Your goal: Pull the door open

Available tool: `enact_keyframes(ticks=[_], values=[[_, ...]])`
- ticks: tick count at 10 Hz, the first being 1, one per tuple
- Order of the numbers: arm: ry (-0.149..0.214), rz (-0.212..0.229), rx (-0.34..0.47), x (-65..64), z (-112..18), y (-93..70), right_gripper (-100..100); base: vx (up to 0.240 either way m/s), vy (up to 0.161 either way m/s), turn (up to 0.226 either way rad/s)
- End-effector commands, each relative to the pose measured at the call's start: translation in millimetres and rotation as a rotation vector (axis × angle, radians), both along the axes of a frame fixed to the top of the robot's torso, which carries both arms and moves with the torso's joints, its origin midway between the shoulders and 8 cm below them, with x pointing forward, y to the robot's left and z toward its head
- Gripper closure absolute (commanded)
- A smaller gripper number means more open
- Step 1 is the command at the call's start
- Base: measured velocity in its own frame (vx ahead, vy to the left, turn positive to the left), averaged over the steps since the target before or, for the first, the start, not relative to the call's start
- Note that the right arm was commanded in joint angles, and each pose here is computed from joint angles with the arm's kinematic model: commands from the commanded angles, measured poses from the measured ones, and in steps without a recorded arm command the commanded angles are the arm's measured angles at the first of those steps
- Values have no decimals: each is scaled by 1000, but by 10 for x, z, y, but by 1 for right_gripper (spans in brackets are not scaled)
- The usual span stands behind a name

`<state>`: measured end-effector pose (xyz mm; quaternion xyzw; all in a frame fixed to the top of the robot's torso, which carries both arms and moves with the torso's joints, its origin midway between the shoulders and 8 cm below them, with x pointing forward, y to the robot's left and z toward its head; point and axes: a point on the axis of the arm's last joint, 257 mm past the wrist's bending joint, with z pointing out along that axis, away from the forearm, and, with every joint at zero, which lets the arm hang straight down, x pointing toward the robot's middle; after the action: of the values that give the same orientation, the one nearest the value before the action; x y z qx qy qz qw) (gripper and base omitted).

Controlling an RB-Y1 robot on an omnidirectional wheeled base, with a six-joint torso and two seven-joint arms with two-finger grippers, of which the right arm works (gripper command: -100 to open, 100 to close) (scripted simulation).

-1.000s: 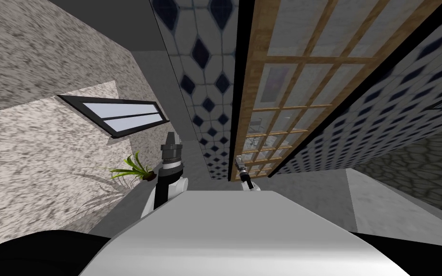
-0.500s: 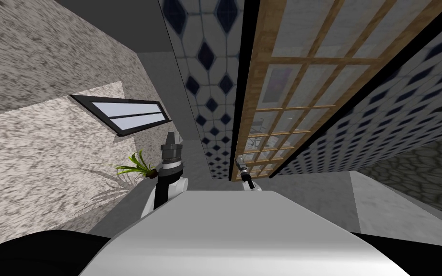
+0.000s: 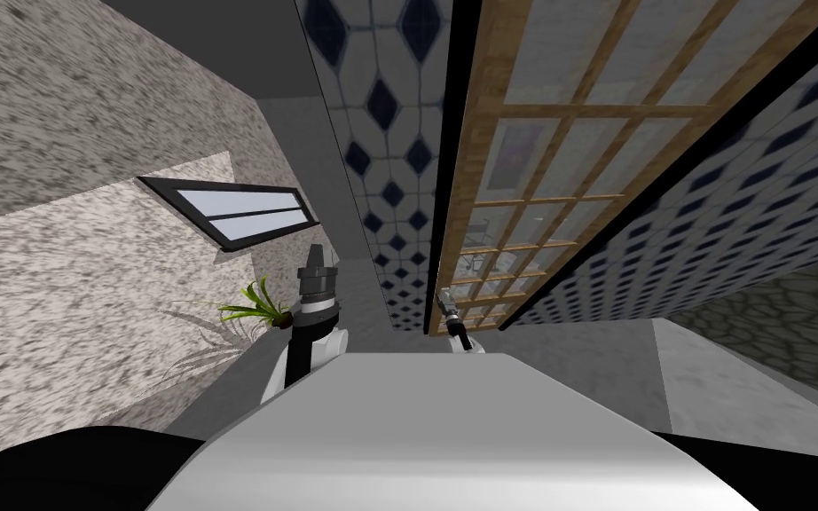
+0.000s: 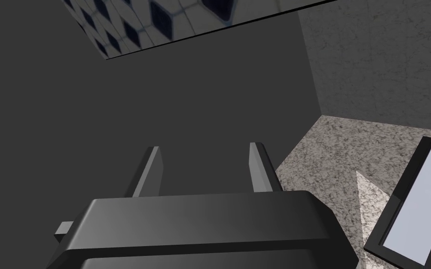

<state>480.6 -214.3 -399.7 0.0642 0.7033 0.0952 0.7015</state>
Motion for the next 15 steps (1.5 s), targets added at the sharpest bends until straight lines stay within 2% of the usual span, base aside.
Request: enact_keyframes(ticks=[1, 7, 8, 10, 13, 14, 15], values=[[24, 18, 12, -46, -90, 173, 100, -6, -3, 9], [31, -11, 163, -58, -99, -28, 100, -41, 30, 97], [23, -12, 70, -73, -87, -211, -100, -73, 88, 51], [18, -13, 19, -88, -77, -339, -100, -106, 74, 1], [4, -16, -118, -135, -41, -662, -100, -128, 14, -7], [4, -16, -118, -135, -41, -662, -100, -110, -33, -4], [0, -16, -166, -153, -25, -768, -100, -107, -36, -16]])
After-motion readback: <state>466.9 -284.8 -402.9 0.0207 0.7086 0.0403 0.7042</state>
